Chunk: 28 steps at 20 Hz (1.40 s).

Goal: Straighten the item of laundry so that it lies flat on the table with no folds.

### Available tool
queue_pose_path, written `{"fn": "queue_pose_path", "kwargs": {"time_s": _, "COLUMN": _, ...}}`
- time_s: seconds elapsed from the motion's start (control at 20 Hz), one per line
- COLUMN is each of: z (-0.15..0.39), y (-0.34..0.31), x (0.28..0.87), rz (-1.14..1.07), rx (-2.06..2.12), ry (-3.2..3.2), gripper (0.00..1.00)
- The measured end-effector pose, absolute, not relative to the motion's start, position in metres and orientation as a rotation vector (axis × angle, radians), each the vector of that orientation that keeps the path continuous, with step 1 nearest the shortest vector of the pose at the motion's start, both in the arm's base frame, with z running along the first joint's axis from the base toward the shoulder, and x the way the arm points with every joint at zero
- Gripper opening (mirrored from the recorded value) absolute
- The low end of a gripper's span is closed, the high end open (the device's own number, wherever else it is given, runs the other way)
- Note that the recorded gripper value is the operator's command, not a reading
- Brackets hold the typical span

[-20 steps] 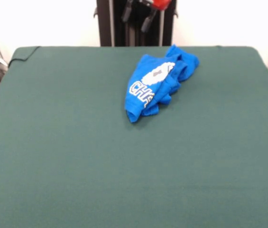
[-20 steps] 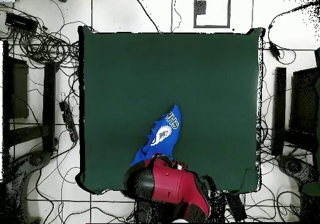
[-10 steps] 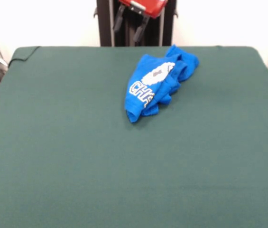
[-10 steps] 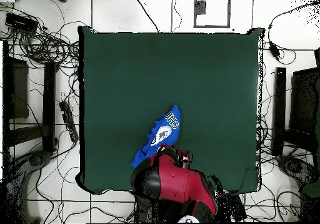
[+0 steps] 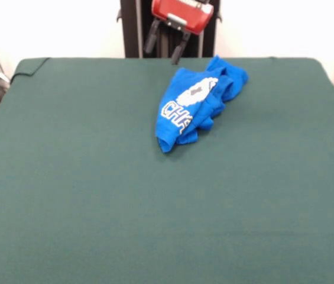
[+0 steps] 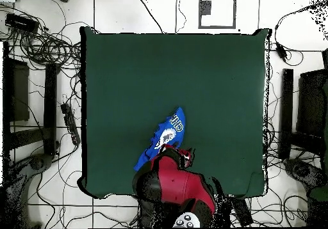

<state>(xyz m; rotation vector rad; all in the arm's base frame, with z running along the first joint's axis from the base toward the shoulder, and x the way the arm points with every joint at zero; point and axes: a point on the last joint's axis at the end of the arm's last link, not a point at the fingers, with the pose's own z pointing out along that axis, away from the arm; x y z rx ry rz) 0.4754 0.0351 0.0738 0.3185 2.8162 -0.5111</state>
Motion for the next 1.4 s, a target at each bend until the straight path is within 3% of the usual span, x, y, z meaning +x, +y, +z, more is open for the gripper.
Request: {"fn": "queue_pose_path", "kwargs": {"time_s": 1.4, "z": 0.067, "y": 0.063, "x": 0.514, "rz": -0.381, "rx": 0.228, "ry": 2.76, "gripper": 1.0}}
